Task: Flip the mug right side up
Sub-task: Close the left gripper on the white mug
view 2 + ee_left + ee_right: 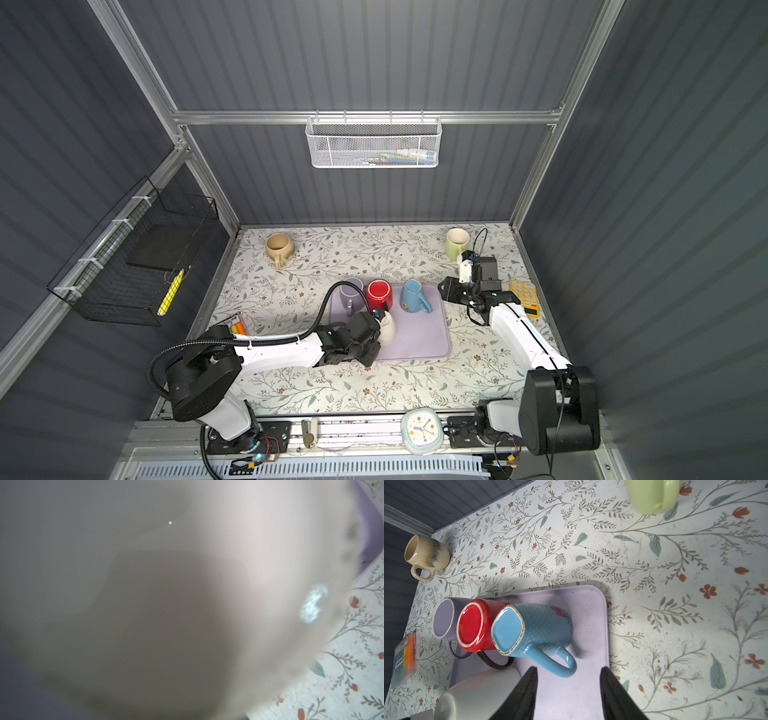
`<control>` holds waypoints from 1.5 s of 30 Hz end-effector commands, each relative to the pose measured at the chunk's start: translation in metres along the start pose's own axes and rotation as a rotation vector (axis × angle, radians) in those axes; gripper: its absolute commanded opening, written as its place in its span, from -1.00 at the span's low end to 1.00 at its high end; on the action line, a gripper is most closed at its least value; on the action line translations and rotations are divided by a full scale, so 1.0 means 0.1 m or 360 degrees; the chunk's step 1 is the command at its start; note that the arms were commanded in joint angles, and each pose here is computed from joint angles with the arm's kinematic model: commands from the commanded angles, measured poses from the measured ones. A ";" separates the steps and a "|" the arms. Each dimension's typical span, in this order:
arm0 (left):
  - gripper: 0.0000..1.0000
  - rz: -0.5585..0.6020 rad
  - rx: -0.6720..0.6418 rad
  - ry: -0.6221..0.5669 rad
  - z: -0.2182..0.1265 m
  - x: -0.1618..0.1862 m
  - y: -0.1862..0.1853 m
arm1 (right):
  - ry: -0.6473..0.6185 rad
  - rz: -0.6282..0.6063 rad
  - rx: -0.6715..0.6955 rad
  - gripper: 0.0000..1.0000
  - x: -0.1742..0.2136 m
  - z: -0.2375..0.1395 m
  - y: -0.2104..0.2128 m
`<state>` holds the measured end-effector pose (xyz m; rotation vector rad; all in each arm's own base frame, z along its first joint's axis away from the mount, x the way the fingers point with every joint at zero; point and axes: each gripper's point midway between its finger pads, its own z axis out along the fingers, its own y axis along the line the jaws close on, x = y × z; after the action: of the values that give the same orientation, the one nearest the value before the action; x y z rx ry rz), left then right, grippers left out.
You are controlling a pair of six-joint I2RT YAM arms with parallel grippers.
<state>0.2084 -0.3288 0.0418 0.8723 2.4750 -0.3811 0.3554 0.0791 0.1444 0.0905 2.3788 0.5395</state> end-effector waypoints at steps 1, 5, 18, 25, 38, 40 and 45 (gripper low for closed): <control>-0.31 0.0044 -0.0023 0.0031 0.06 0.08 0.02 | 0.0014 0.0005 0.0009 0.02 0.04 0.04 -0.02; -0.34 0.0047 -0.0031 0.0034 0.07 0.10 0.03 | 0.0013 0.0004 0.0009 0.02 0.04 0.04 -0.02; -0.58 0.0025 -0.0053 -0.0002 0.05 0.09 0.06 | 0.0010 0.0002 0.0008 0.02 0.03 0.03 -0.01; -0.73 0.0025 -0.0037 -0.0014 0.04 0.07 0.04 | 0.0016 0.0005 0.0014 0.02 0.05 0.04 -0.02; -0.81 0.0076 -0.0010 -0.0129 -0.16 -0.15 -0.01 | 0.0008 0.0004 0.0014 0.02 0.04 0.04 -0.03; -0.81 0.0084 0.0017 -0.0157 -0.20 -0.20 -0.04 | 0.0010 0.0006 0.0006 0.02 0.05 0.04 -0.02; -0.82 0.0084 0.0077 -0.0216 -0.29 -0.30 -0.10 | 0.0006 0.0014 -0.0008 0.03 0.05 0.04 -0.02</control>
<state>0.2082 -0.3263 0.0557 0.9004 2.4173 -0.3857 0.3562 0.0787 0.1431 0.0939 2.3723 0.5374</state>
